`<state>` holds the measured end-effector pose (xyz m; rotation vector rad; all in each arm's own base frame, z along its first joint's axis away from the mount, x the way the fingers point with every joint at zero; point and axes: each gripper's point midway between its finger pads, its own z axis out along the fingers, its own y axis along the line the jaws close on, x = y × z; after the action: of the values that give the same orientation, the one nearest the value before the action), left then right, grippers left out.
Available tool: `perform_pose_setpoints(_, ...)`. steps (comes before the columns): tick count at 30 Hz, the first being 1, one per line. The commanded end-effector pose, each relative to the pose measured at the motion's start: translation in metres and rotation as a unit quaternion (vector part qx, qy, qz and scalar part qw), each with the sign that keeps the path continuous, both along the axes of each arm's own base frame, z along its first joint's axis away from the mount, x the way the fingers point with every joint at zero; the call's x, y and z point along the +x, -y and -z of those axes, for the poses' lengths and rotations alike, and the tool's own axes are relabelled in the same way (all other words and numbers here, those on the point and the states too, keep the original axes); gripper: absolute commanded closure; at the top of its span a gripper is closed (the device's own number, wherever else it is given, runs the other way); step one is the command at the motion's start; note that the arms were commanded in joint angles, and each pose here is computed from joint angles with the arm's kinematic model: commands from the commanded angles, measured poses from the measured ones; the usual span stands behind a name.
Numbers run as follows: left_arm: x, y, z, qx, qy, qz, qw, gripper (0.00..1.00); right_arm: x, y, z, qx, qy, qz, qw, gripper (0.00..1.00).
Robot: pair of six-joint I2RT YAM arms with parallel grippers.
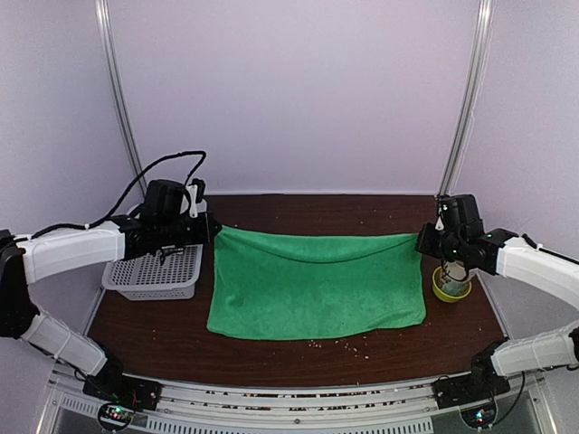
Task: Roll the towels
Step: Fold the towel at the center of the board.
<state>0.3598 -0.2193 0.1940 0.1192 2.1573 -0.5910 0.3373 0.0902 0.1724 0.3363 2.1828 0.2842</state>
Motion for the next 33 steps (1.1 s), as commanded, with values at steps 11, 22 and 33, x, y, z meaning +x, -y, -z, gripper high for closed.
perform_pose_setpoints(11,0.095,0.002,-0.008,0.003,0.033,-0.054,0.998,1.0,0.087,-0.011,-0.012,-0.008,0.022,0.034,0.999,1.0)
perform_pose_setpoints(22,0.072,-0.002,0.001,-0.006,0.033,-0.025,0.999,1.0,0.063,-0.009,0.002,-0.009,0.004,0.016,1.0,1.0)
perform_pose_setpoints(33,0.027,-0.014,0.037,-0.031,0.005,-0.016,0.999,1.0,0.027,0.003,0.034,-0.011,-0.031,0.024,0.999,1.0)
